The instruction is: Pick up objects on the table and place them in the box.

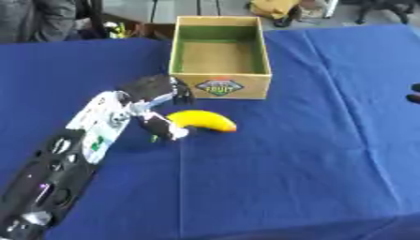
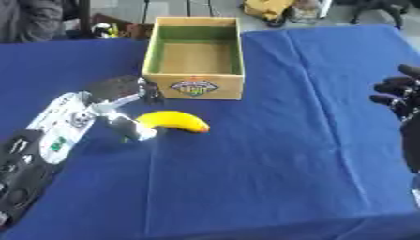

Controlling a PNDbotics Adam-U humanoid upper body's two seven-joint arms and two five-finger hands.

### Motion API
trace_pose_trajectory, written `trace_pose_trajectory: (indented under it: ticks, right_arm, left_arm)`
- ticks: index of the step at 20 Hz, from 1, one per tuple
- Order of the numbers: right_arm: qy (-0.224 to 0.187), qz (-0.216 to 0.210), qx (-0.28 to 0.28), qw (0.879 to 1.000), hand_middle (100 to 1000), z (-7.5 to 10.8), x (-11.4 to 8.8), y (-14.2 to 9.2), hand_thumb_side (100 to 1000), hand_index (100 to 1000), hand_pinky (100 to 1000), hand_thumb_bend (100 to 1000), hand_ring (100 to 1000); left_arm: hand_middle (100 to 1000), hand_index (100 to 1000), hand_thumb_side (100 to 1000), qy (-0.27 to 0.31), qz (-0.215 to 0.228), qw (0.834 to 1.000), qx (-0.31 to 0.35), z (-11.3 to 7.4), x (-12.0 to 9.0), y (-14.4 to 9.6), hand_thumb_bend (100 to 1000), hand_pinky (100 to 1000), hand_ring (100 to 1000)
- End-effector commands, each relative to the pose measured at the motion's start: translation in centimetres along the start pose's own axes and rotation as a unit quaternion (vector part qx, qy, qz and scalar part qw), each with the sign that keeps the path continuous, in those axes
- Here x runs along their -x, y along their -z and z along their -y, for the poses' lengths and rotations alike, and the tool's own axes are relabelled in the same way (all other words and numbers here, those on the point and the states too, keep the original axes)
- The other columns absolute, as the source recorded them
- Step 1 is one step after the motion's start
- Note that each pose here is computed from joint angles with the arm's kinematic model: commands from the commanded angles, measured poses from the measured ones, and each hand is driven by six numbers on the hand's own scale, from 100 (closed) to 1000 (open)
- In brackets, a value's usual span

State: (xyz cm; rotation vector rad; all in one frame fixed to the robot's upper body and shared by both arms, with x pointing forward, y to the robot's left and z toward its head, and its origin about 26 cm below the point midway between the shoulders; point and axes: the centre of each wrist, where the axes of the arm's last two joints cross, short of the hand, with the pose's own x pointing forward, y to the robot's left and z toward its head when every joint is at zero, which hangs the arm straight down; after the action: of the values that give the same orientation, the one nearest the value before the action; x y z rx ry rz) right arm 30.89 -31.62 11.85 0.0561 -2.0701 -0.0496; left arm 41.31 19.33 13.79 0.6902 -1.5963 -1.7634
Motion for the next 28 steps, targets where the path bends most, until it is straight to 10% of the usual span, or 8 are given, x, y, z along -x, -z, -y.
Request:
trace_pose_trajectory:
  ticks: [1, 28]
  right_arm:
    - [-0.003, 0.008, -0.005, 1.000, 587, 0.1, -0.5, 0.3, 868, 768, 650, 100, 657]
    - [-0.002, 0.006, -0.005, 1.000, 586, 0.1, -0.4, 0.3, 869, 767, 650, 100, 656]
  left_arm:
    - [620, 751, 444, 0.016, -0.011, 1.000, -0.021, -1.0, 0.3, 0.3, 617, 659, 598]
    - [641, 768, 441, 0.028, -0.033, 0.999, 0.015, 1.0, 1.1, 1.0, 621, 677, 602]
